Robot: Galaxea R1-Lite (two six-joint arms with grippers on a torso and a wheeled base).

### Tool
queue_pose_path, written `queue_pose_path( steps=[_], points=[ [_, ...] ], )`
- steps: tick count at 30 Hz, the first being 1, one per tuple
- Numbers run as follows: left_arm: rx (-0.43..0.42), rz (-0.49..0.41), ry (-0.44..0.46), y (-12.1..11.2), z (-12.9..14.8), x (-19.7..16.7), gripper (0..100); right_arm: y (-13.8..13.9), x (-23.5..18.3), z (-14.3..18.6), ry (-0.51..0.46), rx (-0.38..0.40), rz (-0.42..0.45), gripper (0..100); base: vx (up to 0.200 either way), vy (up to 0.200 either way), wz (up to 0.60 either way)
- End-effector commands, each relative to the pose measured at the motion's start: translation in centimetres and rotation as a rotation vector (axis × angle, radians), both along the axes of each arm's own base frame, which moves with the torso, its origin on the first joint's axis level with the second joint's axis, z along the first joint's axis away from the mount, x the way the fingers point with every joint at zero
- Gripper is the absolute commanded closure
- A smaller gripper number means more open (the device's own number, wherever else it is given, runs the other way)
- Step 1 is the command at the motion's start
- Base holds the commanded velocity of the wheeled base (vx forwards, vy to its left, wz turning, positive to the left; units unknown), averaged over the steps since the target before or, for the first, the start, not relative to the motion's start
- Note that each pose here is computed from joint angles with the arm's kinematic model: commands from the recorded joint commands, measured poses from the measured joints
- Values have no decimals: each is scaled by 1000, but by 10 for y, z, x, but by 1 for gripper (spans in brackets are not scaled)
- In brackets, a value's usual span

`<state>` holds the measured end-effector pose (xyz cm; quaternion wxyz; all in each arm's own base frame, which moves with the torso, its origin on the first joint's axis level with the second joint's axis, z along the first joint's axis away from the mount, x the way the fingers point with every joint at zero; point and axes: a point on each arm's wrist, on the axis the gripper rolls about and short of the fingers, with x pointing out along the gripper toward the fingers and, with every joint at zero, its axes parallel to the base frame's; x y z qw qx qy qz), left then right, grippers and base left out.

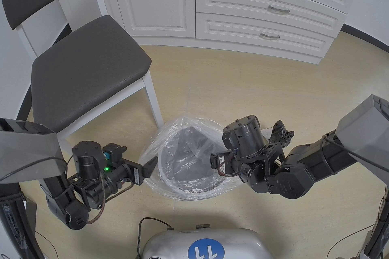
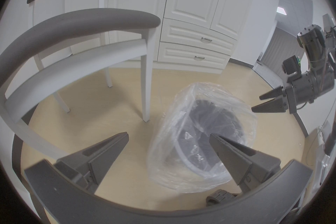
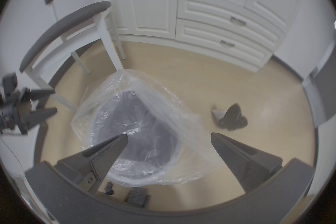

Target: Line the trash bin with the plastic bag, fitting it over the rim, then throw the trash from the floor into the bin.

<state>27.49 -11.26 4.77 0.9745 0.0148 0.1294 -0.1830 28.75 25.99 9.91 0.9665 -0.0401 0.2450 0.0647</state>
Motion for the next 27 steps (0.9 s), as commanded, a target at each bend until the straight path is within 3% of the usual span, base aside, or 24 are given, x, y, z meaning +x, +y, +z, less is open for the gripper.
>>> queue_pose_path(
  steps=[1, 5, 14, 22, 27],
  points=[
    [9, -12, 54, -27, -12, 7, 0, -10, 14, -31, 108, 36, -29, 0, 0, 0, 0],
    [52, 116, 97, -18, -31, 33, 0, -13, 35, -33, 93, 61, -62, 0, 0, 0, 0],
    [75, 264, 77, -11, -50, 66, 0, -26, 64, -35, 63, 89, -135, 0, 0, 0, 0],
    [48, 309, 47, -9, -49, 80, 0, -24, 86, -40, -18, 169, -186, 0, 0, 0, 0],
    [-20, 331, 11, -13, -42, 91, 0, -18, 96, -29, -134, 265, -202, 0, 0, 0, 0]
  ],
)
